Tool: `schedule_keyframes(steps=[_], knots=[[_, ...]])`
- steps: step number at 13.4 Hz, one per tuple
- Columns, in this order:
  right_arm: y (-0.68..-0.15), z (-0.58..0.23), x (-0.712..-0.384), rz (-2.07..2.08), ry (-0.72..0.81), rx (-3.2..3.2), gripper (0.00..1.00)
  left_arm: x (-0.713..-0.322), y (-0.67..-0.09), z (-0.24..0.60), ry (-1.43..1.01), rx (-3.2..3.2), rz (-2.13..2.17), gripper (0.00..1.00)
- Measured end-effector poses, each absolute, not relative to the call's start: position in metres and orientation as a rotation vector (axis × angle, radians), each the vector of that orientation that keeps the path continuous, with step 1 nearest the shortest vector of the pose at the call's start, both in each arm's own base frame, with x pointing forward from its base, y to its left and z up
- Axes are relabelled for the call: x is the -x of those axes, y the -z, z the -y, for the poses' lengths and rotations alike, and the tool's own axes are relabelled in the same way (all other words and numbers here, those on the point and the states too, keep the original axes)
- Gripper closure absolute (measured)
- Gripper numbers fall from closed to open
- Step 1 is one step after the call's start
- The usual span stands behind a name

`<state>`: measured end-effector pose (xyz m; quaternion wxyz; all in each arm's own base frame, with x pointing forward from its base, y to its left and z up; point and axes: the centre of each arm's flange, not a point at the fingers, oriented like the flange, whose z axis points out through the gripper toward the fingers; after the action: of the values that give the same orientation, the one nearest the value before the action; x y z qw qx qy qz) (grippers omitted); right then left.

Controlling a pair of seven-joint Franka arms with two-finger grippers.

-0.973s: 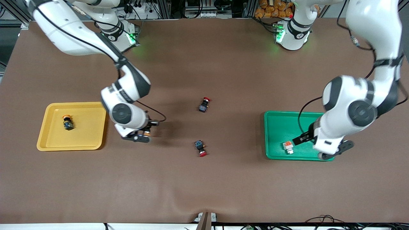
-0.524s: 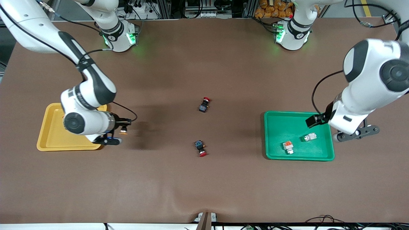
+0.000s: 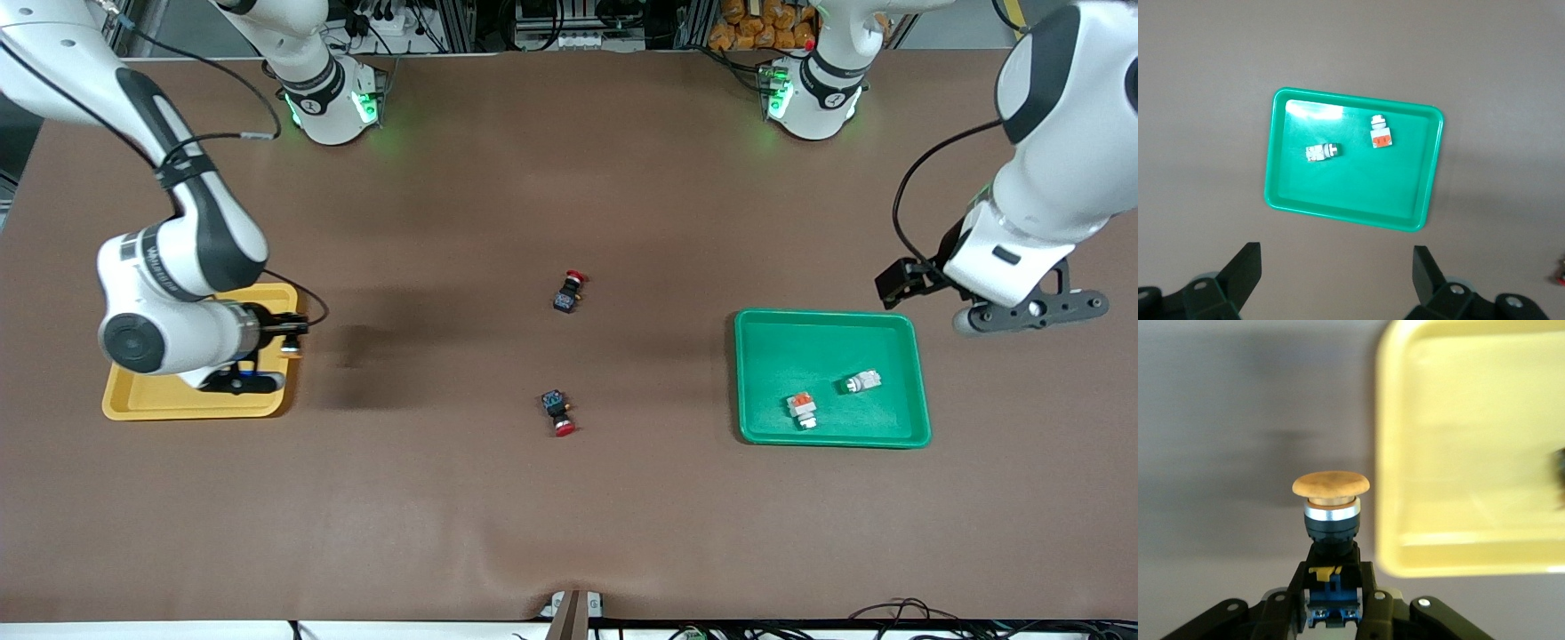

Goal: Place green and yellow buttons in trays
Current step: 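Lower the yellow button into the yellow tray while the left gripper withdraws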

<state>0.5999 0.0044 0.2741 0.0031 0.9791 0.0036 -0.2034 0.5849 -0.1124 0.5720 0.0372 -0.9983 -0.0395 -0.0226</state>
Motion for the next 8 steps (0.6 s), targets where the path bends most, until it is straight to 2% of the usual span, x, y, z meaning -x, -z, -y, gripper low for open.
schedule_keyframes(steps=[4, 8], knots=[[-0.247, 0.087, -0.599, -0.137, 0.589, -3.100, 0.67, -0.563, -0.609, 0.102, 0.100, 3.055, 0.133, 0.00], [-0.204, 0.119, -0.596, -0.187, 0.550, -3.132, 0.67, -0.559, -0.625, 0.065, 0.113, 3.097, 0.119, 0.00]])
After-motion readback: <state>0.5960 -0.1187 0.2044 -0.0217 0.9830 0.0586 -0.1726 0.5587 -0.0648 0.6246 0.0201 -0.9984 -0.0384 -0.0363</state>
